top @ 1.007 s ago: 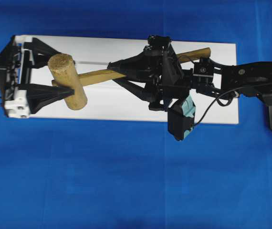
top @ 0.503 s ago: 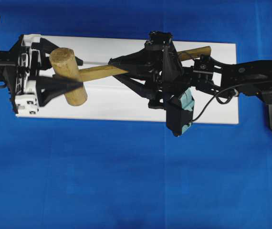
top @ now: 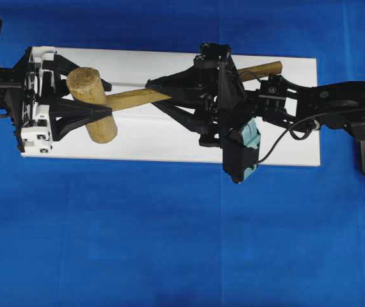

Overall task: Hit the mark with a hammer.
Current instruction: 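Slide the right gripper along the handle toward the mallet head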

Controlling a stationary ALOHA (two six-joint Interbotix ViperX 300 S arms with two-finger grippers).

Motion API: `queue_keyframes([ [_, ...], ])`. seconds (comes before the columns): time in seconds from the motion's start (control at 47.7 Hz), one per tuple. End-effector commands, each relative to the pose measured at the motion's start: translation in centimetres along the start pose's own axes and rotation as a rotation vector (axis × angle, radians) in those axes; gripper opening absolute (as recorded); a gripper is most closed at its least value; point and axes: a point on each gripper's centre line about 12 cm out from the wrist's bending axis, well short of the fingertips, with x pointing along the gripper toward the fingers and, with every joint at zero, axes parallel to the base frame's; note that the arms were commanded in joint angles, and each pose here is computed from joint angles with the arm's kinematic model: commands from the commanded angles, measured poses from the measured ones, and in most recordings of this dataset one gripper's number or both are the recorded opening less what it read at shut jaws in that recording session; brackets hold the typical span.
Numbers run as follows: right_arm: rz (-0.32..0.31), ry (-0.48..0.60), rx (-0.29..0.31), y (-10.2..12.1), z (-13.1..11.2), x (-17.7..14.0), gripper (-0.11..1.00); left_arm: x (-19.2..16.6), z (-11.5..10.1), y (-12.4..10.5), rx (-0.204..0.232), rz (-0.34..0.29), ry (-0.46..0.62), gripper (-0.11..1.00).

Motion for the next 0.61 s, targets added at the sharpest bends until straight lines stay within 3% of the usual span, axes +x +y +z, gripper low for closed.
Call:
queue_keyframes([
  [0.0, -0.044, -0.019, 0.027, -2.1, 0.9, -0.4, 0.10, -0.1, 0.7, -0.4, 0.009, -0.013, -0.023, 0.45],
  [0.147, -0.012, -0.001, 0.044, -2.0, 0.8, -0.4, 0.14, -0.2, 0.7, -0.4, 0.012, -0.014, -0.024, 0.45],
  [0.419, -0.006, 0.018, 0.122, -2.1, 0.9, -1.1, 0.88, -0.2, 0.5, -0.3, 0.032, -0.012, -0.012, 0.45],
  [0.482, 0.005, 0.025, 0.151, -2.1, 1.1, -1.3, 0.96, -0.2, 0.4, -0.3, 0.067, -0.009, -0.003, 0.45],
  [0.587, 0.032, 0.049, 0.217, -2.1, 1.1, -1.6, 0.95, -0.2, 0.0, -0.2, 0.176, 0.000, 0.032, 0.45],
])
